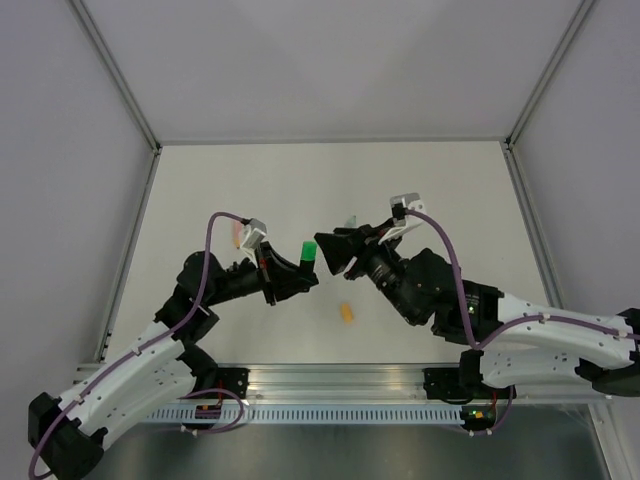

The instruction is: Insert the pens into the pen caps

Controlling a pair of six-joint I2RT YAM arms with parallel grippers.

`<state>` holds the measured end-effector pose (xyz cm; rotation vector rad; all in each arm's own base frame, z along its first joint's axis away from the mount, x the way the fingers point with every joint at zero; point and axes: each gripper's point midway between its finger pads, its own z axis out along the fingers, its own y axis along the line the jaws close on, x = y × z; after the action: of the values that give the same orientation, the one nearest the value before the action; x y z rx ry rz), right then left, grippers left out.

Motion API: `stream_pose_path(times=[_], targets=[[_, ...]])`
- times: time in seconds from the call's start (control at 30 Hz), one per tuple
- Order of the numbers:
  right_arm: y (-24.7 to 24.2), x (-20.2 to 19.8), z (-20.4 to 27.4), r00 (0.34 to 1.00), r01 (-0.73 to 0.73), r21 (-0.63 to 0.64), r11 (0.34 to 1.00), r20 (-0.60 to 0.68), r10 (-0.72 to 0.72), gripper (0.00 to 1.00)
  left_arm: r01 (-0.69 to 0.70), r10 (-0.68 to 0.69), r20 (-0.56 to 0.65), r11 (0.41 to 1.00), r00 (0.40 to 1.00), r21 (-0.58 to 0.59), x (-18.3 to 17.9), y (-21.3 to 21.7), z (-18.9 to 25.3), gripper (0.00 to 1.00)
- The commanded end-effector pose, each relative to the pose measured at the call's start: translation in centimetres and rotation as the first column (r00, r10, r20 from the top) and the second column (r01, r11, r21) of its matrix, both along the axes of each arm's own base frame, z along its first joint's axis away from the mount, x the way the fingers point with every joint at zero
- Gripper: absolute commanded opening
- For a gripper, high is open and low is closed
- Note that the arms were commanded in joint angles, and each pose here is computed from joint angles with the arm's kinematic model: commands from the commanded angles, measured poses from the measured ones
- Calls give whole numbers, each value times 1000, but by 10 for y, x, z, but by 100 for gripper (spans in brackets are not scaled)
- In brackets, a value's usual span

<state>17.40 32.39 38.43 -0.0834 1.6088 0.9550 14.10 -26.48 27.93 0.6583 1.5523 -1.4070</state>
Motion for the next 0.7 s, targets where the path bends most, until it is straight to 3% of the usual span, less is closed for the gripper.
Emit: stream_pose_path(times=[0.0, 0.13, 0.3, 0.47, 0.63, 0.67], targets=[[-69, 35, 24, 953, 301, -68, 951, 51, -298, 62, -205, 212, -80, 975, 974, 81, 40, 8, -32, 2], [-96, 40, 26, 943, 333, -99, 938, 43, -330, 70, -320, 377, -191, 908, 906, 271, 70, 16, -84, 2], [-102, 31, -29, 960, 277, -195, 941, 18, -279, 73, -299, 490, -318, 816, 812, 495, 105, 2, -158, 2], [-111, 21, -60, 971, 233, -204, 951, 0, -238, 75, -257, 548, -414, 776, 727, 576, 119, -9, -208, 2], [-118, 21, -72, 968, 244, -230, 942, 5, -249, 76, -281, 630, -412, 714, 659, 642, 131, -5, -236, 3], [-118, 20, -75, 970, 239, -235, 942, 5, -245, 76, -279, 641, -409, 701, 649, 656, 131, -4, -241, 9]])
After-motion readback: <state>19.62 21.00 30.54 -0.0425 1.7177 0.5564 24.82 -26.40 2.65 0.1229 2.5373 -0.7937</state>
